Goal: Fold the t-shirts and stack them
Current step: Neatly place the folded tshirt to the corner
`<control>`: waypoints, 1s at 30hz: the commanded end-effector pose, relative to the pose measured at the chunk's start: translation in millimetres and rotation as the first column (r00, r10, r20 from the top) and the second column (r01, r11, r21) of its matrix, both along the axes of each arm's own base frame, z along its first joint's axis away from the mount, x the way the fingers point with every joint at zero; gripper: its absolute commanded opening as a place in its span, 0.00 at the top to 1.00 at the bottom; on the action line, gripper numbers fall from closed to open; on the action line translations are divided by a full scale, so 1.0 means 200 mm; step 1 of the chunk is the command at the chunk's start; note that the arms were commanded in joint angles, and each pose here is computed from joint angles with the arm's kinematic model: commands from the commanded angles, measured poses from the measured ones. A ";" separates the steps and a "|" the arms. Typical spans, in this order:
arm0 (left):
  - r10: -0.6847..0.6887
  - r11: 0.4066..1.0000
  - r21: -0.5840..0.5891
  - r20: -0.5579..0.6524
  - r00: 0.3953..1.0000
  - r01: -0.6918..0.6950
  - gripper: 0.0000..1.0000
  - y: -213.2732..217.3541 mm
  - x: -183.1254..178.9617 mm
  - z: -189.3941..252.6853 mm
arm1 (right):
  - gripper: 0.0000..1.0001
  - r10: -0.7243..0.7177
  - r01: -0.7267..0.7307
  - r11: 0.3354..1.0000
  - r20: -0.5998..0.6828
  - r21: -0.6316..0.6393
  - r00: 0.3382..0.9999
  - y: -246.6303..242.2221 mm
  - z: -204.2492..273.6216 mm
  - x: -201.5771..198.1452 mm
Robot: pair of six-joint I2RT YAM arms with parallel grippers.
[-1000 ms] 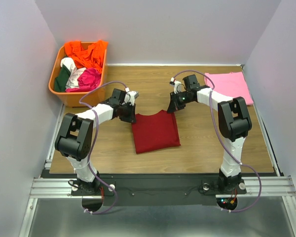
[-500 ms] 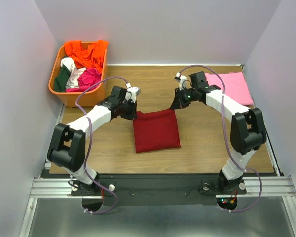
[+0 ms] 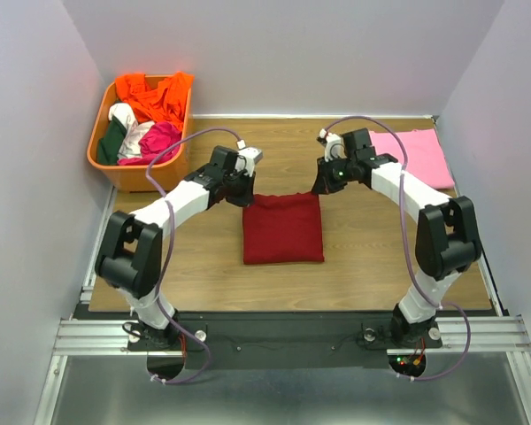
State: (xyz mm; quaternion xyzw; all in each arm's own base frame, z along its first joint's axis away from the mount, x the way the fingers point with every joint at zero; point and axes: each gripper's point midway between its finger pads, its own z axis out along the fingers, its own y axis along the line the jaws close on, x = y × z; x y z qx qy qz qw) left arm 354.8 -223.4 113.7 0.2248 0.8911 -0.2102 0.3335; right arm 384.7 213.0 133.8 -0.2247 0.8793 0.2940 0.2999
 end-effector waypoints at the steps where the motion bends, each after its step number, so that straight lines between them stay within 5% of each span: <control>1: 0.000 1.000 0.021 0.078 0.997 -0.001 0.96 -0.04 0.14 0.03 | 0.99 -0.038 0.037 0.996 -0.014 -0.075 0.999 -0.04 -0.20 0.08; 12: 0.077 0.990 0.110 0.059 0.995 -0.083 0.92 0.01 0.27 -0.16 | 0.99 -0.102 0.101 0.986 -0.001 -0.130 0.995 -0.08 -0.33 0.21; 14: 0.104 0.988 0.108 0.055 0.993 -0.110 0.86 0.02 0.28 -0.16 | 0.89 -0.115 0.114 0.984 0.002 -0.136 0.993 -0.09 -0.33 0.22; 16: 0.130 0.983 0.118 0.073 0.989 -0.138 0.73 0.04 0.29 -0.13 | 0.71 -0.140 0.142 0.981 0.027 -0.132 0.990 -0.10 -0.26 0.22; 18: 0.182 0.978 0.088 0.085 0.980 -0.190 0.49 0.05 0.28 -0.04 | 0.58 -0.169 0.175 0.979 0.065 -0.101 0.983 -0.11 -0.13 0.23; 19: 0.214 0.971 0.086 0.098 0.972 -0.223 0.28 0.08 0.28 -0.01 | 0.51 -0.196 0.200 0.976 0.057 -0.081 0.979 -0.10 -0.09 0.22; 21: 0.285 0.957 0.028 0.114 0.952 -0.290 0.18 0.10 0.25 0.12 | 0.49 -0.219 0.223 0.974 0.085 -0.030 0.972 -0.10 0.05 0.20; 26: 0.431 0.896 -0.151 0.070 0.899 -0.418 0.20 0.12 0.11 0.30 | 0.50 -0.228 0.227 0.964 -0.008 0.136 0.974 0.00 0.18 0.08; 30: 0.364 0.887 -0.310 0.015 0.931 -0.341 0.38 -0.07 0.05 0.35 | 0.60 -0.141 0.165 0.943 -0.099 0.289 0.985 0.13 0.16 0.01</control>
